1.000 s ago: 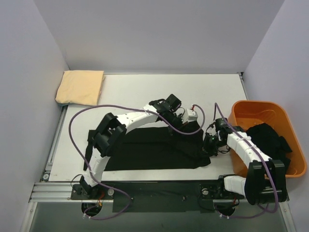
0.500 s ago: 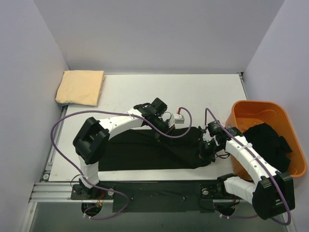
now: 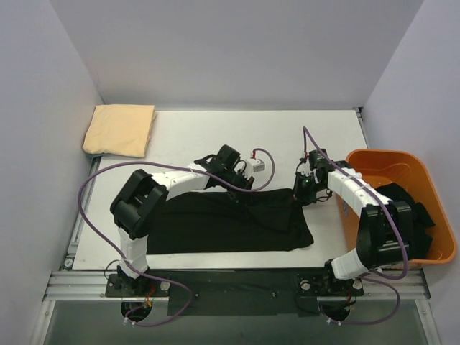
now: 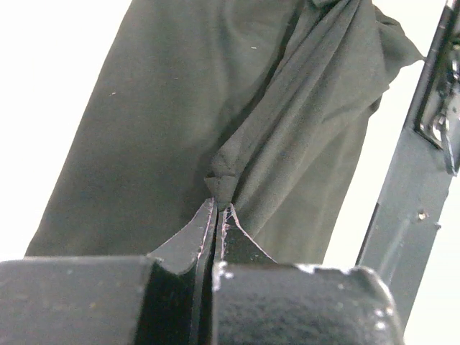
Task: Fold and stack the t-shirts
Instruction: Fold the other side of the tshirt into a rectangle
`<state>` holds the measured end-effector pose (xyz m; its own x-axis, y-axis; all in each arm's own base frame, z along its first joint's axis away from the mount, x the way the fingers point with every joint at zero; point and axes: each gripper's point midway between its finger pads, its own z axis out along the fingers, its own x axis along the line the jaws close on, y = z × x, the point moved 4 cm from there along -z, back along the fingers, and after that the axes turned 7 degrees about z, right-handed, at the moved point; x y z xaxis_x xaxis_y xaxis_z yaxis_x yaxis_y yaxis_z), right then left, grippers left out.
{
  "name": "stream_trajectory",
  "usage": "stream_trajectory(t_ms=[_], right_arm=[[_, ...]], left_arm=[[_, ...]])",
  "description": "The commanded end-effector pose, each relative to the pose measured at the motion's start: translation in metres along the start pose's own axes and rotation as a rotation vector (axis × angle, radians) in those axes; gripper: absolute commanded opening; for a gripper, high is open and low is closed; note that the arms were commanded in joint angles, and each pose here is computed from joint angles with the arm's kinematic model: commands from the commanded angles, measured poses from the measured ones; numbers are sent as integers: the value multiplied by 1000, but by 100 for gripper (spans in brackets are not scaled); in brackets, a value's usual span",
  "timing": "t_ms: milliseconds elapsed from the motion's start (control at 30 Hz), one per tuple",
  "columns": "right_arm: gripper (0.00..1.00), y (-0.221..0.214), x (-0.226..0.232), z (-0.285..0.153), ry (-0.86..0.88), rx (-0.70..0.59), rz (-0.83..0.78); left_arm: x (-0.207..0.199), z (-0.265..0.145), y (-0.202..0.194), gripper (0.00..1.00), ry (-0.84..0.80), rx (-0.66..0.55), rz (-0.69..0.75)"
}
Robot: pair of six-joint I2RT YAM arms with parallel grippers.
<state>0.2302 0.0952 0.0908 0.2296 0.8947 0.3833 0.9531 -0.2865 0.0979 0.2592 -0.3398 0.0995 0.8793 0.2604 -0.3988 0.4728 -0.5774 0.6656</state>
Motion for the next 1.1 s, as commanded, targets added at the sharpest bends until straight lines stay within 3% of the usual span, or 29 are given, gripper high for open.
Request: stream_trajectory(t_ms=[0, 267, 467, 533, 600, 700, 733, 767, 967, 1067], right_arm=[[0, 36, -1, 12, -18, -77, -63], [0, 55, -4, 23, -22, -93, -60], [0, 60, -4, 22, -6, -109, -69], [14, 58, -3, 23, -6, -83, -66], [31, 60, -6, 19, -46, -77, -58], [39, 60, -11, 5, -98, -97, -34], [41, 64, -11, -1, -115, -122, -33], [42, 64, -10, -10, -123, -137, -32], [44, 59, -3, -48, -235, -258, -55], [33, 31, 15, -38, -189, -219, -110]], left_arm=[[20, 13, 10, 0, 100, -69, -36], [34, 18, 9, 3, 177, -69, -68], [36, 20, 2, 13, 188, -56, -80], [34, 18, 5, 37, 181, -51, -80], [32, 13, 11, 50, 182, -44, -76], [27, -1, 27, 67, 193, -39, -31], [30, -5, 29, 68, 218, -36, -21], [29, -12, 35, 78, 234, -33, 3], [59, -65, 36, 80, 410, 7, 42], [56, -85, 20, 70, 414, 49, 82]])
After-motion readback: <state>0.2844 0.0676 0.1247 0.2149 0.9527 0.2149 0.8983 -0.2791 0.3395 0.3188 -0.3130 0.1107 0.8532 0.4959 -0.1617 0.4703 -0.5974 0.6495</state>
